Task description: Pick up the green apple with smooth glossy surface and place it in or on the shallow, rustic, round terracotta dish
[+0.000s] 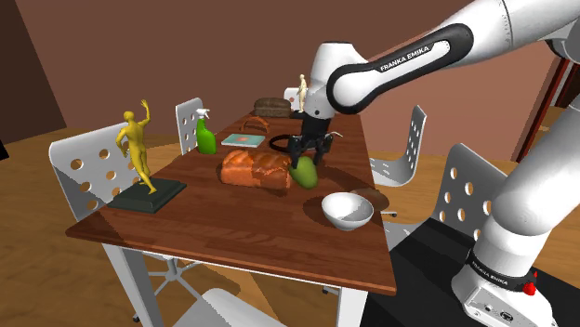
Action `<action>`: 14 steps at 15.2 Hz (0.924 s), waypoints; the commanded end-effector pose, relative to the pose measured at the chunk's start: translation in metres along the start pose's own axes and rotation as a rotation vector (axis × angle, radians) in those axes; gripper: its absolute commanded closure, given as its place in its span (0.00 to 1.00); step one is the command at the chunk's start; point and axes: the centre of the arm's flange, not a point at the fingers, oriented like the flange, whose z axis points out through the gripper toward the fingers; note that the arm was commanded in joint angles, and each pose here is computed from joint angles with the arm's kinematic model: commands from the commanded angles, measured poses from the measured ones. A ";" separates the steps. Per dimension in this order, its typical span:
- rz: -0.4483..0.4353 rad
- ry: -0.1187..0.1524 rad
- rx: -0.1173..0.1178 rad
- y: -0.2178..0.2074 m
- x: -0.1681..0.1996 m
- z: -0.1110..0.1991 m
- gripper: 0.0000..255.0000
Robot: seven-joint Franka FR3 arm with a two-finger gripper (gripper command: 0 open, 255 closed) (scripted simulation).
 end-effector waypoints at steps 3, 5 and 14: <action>0.000 0.000 0.002 0.049 -0.018 -0.014 1.00; 0.000 0.000 0.002 0.073 -0.027 -0.021 1.00; 0.000 0.000 0.002 0.181 -0.066 -0.052 1.00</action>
